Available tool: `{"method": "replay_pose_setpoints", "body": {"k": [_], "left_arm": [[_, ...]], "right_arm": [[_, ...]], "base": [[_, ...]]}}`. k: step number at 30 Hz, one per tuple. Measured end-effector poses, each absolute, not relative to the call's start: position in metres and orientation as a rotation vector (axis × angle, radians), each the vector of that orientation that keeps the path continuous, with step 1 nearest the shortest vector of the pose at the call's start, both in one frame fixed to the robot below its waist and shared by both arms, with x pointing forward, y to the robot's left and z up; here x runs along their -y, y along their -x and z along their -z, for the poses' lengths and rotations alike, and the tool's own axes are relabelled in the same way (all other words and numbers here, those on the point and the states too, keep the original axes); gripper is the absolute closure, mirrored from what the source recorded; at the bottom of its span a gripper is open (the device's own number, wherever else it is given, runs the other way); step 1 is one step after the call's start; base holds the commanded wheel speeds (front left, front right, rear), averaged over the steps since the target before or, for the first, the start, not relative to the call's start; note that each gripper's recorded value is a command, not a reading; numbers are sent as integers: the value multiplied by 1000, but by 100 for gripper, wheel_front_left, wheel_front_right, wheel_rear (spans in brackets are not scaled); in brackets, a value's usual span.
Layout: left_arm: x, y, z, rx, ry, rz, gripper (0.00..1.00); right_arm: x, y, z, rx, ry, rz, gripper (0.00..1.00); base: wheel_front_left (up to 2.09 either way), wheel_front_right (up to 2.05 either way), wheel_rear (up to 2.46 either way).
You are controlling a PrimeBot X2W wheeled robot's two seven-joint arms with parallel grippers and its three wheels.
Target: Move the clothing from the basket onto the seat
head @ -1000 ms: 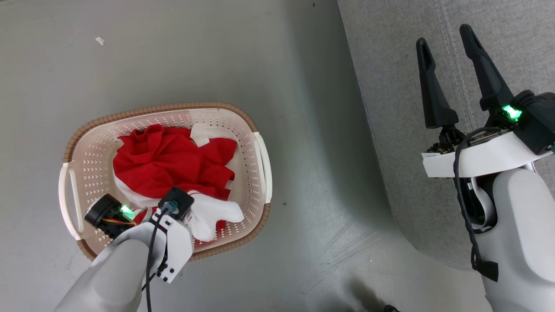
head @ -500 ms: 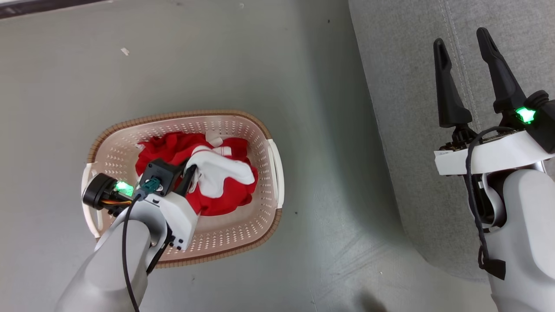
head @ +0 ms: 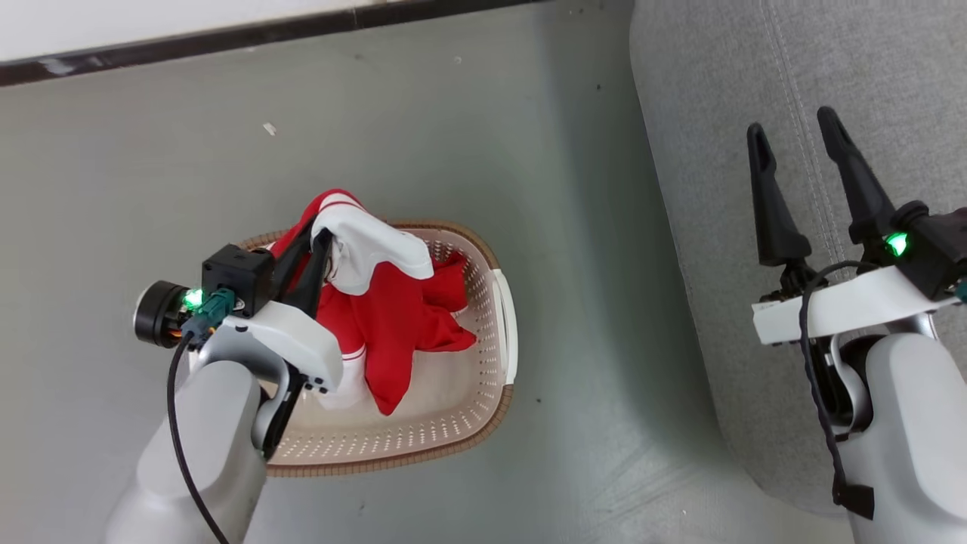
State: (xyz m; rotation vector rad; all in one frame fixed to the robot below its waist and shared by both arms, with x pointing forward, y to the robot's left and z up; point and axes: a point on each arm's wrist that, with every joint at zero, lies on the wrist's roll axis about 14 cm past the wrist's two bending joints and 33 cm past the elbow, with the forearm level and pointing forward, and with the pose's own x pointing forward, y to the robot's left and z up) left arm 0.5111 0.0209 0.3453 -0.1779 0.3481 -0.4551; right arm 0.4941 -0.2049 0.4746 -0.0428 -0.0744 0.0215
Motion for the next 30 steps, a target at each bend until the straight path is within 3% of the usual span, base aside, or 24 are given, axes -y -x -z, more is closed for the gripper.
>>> {"method": "replay_pose_setpoints", "body": {"k": [30], "left_arm": [[-54,-510,-518,43,248,395,100]], "right_arm": [[167,-443,-506,101,13,-114,0]], "base": [[0,0,0]]}}
